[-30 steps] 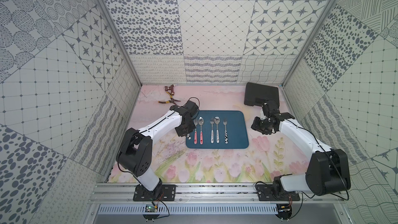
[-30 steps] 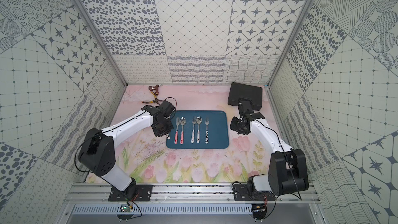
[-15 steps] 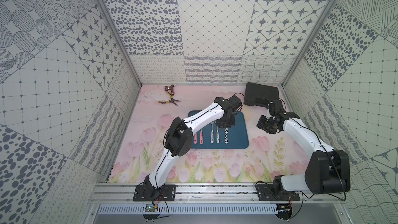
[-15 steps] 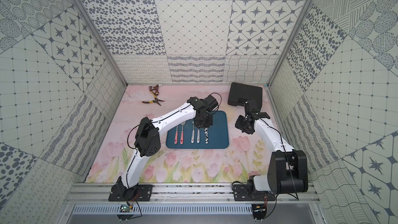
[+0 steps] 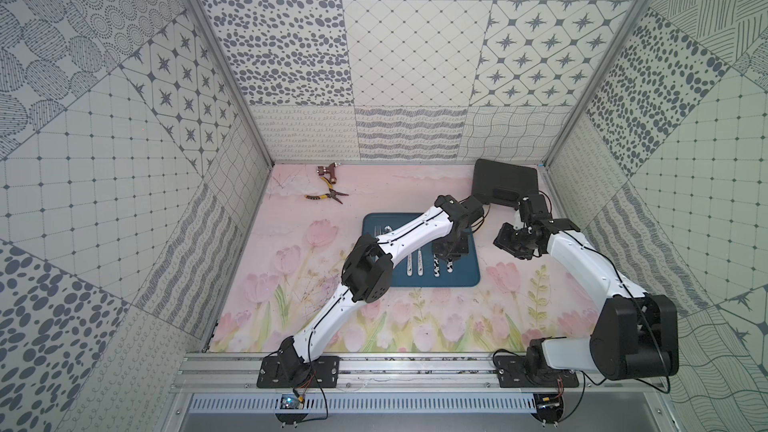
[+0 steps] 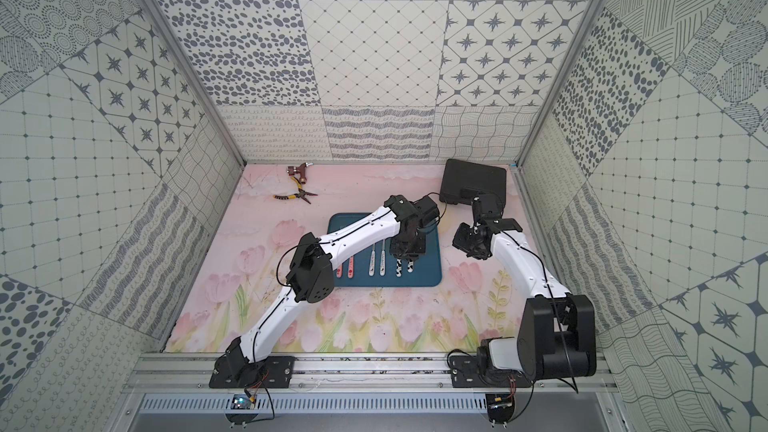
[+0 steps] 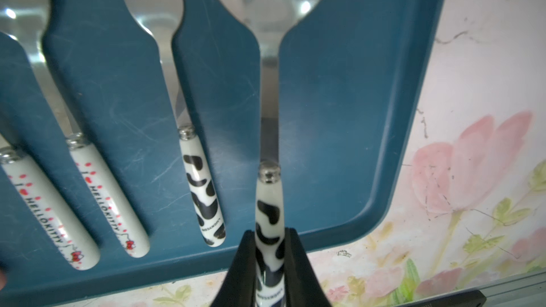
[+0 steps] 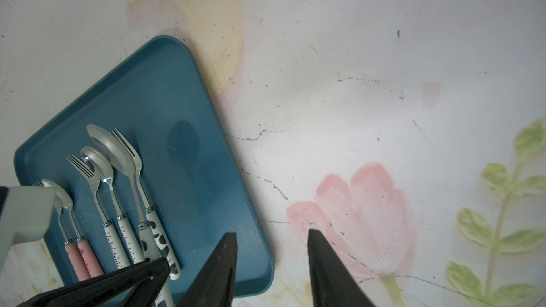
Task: Set the spoon and fork side by side
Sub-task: Place the spoon on the tray.
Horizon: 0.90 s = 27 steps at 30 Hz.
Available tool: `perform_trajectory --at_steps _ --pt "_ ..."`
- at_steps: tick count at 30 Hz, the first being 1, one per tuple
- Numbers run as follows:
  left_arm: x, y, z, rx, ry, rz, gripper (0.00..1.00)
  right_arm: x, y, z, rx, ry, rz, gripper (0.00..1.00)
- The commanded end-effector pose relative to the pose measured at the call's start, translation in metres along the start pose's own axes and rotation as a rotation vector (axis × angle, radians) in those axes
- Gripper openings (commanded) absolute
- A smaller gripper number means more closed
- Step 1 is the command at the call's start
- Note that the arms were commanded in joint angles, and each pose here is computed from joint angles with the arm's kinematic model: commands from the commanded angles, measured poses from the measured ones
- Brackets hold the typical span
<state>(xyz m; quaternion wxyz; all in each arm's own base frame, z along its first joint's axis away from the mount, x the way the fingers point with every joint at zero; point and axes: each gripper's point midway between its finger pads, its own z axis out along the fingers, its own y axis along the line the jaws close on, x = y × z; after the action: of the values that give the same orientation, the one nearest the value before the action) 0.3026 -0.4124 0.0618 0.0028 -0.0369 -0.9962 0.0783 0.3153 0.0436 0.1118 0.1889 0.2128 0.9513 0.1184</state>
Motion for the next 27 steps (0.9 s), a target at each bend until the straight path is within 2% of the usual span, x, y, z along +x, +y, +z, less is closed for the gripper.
perform_trajectory --at_steps 1,12,27 --pt "0.020 0.008 0.006 -0.052 0.081 -0.081 0.09 -0.003 0.004 -0.001 -0.034 -0.017 0.005 0.44" --pt "-0.005 0.001 0.020 -0.012 0.044 -0.133 0.09 0.003 0.006 0.002 -0.054 0.000 0.008 0.44" --pt "0.001 0.018 0.027 -0.077 0.060 -0.136 0.08 0.003 0.007 0.004 -0.060 0.003 0.007 0.44"
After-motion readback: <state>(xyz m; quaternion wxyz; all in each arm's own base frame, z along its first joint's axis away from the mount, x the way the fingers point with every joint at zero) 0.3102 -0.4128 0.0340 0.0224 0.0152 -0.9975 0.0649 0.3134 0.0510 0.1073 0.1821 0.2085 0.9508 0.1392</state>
